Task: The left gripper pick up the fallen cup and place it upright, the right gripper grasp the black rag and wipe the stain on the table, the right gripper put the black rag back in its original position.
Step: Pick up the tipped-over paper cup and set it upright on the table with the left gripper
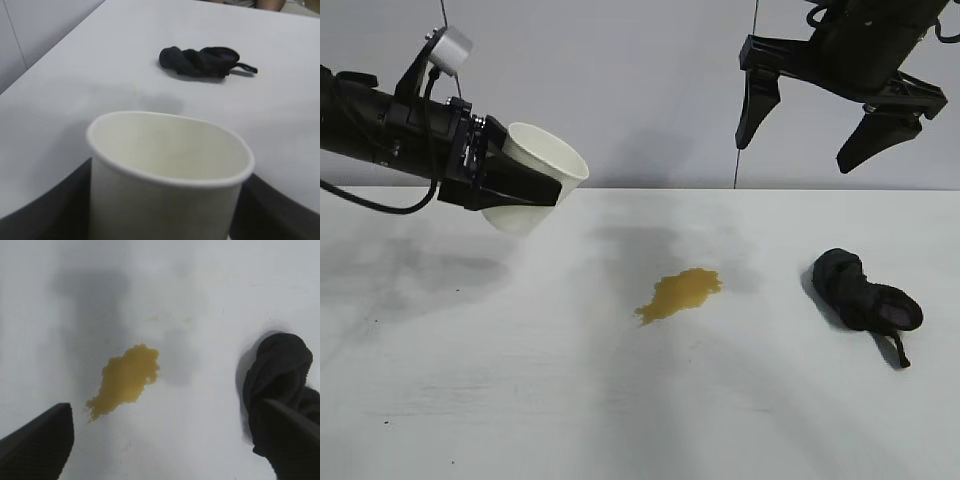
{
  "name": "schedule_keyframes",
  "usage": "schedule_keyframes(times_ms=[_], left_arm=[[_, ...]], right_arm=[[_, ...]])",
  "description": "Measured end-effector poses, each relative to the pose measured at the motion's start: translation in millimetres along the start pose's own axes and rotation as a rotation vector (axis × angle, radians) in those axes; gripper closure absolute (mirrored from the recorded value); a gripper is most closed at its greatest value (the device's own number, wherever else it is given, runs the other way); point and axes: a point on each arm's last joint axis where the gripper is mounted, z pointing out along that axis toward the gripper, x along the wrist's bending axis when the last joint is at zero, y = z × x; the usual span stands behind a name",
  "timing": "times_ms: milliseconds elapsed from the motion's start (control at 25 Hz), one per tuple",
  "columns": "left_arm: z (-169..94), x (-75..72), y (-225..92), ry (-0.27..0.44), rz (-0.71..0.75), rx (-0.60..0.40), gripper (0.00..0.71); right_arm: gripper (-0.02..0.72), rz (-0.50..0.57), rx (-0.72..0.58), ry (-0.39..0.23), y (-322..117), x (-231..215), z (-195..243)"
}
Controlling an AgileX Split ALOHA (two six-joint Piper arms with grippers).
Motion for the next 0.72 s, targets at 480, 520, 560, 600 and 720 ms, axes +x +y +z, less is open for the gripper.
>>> schedule_keyframes(times_ms=[480, 520, 560, 600, 720], left_arm=[[10.1, 2.2, -22.5, 0.033, 0.014, -0.190, 0.245], [12.5, 1.3, -28.0, 0.032, 0.010, -0.186, 0.245], [14.3, 0.3, -32.3, 0.029, 0.011, -0.182, 0.245], [16.3, -0.8, -37.1, 0.026, 0.007, -0.178, 0.245], [20.3, -7.3, -49.7, 0.018, 0.023, -0.164, 0.245]], right_arm=[[0.010, 0.000, 0.000, 0.000, 0.0, 0.0, 0.0], [0.010, 0.000, 0.000, 0.000, 0.0, 0.0, 0.0], [0.010, 0.000, 0.000, 0.000, 0.0, 0.0, 0.0], [0.010, 0.000, 0.000, 0.000, 0.0, 0.0, 0.0], [0.010, 0.000, 0.001, 0.000, -0.1, 0.0, 0.0]])
